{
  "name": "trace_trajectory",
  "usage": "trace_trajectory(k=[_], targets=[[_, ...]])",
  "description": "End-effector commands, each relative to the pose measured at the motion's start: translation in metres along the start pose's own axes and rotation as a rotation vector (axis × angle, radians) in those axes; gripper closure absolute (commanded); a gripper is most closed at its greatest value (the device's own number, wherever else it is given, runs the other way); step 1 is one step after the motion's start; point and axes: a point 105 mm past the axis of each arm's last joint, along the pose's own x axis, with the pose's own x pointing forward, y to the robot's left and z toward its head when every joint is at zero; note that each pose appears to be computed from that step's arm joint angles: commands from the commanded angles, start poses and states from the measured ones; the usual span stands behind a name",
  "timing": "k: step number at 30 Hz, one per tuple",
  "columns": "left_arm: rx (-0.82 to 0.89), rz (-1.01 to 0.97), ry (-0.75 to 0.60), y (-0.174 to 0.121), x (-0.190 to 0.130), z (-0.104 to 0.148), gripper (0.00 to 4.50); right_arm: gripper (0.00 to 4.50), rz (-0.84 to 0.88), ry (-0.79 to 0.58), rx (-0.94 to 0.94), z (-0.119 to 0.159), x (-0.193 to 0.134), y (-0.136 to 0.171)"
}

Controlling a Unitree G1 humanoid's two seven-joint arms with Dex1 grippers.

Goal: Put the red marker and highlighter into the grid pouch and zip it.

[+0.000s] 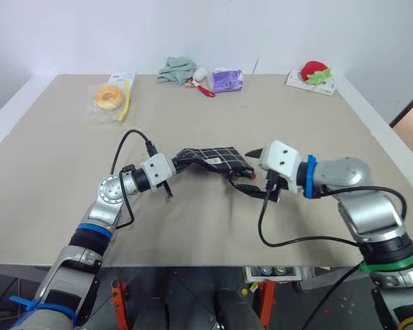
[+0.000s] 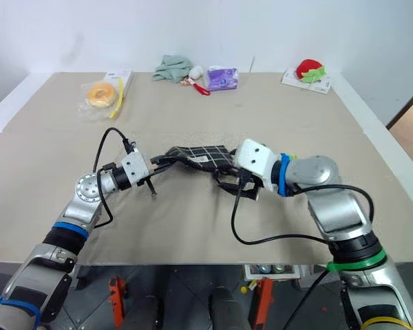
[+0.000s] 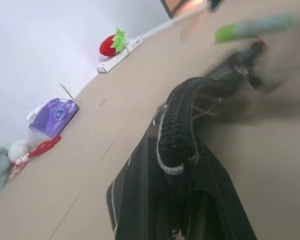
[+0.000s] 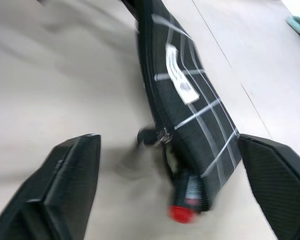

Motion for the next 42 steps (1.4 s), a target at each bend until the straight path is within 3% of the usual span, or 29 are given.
trace_trajectory(k=[1,3,7,10,13,17,24,30,42], targets=[[-0.044,0.065,-0.071,0.019,-0.001,0.019,4.5,0.1,-0.031,-0.105,0.012,0.032,-0.027,-0.017],[-0.123,0.101,-0.107,0.025,0.0,0.024,4.5,0.1,-0.095,-0.111,0.03,0.031,-0.036,-0.03],[-0.231,0.161,-0.168,0.042,-0.001,0.038,4.5,0.1,-0.326,0.018,0.001,0.002,-0.05,-0.068],[-0.31,0.193,-0.2,0.05,-0.002,0.044,4.5,0.1,-0.356,-0.011,0.007,0.003,-0.048,-0.072],[-0.29,0.167,-0.191,0.047,0.001,0.047,4.5,1.41,-0.273,-0.002,0.006,0.001,-0.04,-0.057],[-0.283,0.144,-0.17,0.038,0.002,0.042,4.5,3.48,-0.204,-0.057,0.046,0.012,-0.041,-0.044],[-0.281,0.127,-0.152,0.029,0.003,0.038,4.5,3.48,-0.184,-0.052,0.064,0.013,-0.039,-0.037],[-0.279,0.118,-0.135,0.025,0.004,0.035,4.5,0.86,-0.144,-0.069,0.09,0.016,-0.034,-0.028],[-0.278,0.118,-0.138,0.024,0.004,0.036,4.5,0.86,-0.088,0.011,0.066,0.0,-0.016,-0.008]])
